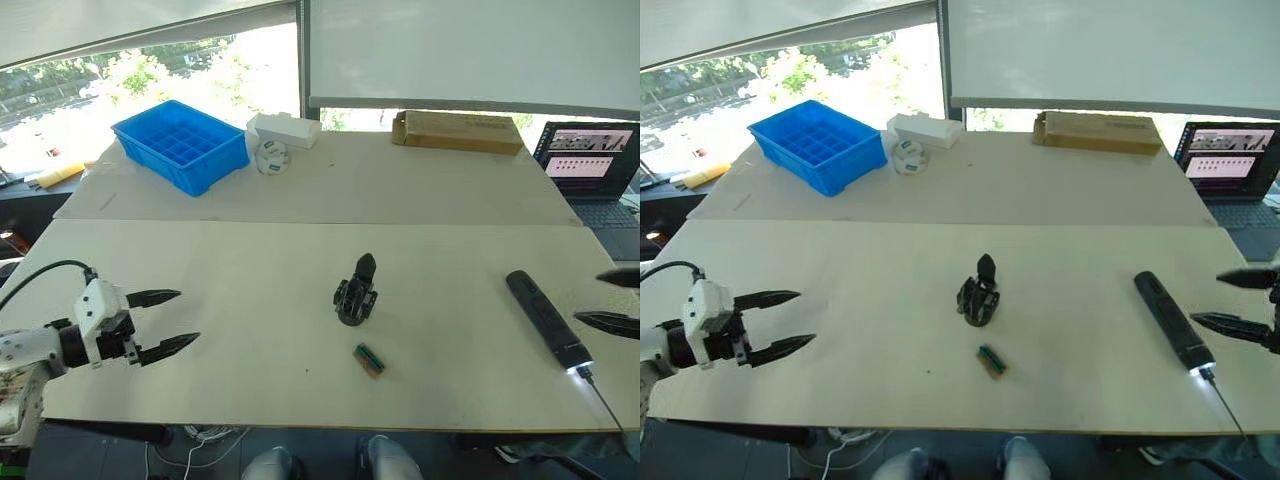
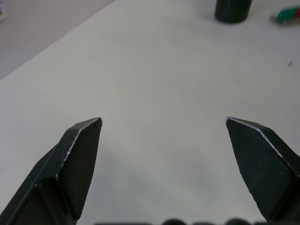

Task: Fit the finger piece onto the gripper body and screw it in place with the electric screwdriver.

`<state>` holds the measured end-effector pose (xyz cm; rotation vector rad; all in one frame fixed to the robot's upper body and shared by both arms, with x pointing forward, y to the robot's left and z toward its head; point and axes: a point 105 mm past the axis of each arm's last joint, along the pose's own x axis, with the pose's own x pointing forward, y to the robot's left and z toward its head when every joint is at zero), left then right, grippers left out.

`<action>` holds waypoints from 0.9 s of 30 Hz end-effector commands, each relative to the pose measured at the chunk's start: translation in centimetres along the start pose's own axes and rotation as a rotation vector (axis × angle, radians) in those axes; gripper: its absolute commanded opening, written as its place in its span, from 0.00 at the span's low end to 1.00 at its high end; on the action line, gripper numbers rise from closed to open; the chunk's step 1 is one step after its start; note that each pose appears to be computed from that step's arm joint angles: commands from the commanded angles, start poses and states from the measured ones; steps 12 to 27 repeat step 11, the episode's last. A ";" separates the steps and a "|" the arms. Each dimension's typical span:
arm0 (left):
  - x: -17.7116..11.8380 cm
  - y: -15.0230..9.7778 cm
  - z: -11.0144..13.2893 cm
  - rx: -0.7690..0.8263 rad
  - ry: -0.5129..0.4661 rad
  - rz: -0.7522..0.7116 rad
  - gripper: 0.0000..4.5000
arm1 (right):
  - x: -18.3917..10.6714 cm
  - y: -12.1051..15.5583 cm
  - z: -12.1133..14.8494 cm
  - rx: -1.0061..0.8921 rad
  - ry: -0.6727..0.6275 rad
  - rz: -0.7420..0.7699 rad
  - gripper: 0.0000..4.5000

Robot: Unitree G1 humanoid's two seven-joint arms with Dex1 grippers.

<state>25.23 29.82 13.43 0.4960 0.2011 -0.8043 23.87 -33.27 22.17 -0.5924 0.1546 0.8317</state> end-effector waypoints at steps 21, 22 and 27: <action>-1.4 1.3 -1.7 0.023 0.046 0.093 1.00 | 5.2 5.1 4.0 -0.278 -0.277 0.104 0.99; -1.4 1.3 -1.7 0.023 0.046 0.093 1.00 | 5.2 5.1 4.0 -0.278 -0.277 0.104 0.99; -1.4 1.3 -1.7 0.023 0.046 0.093 1.00 | 5.2 5.1 4.0 -0.278 -0.277 0.104 0.99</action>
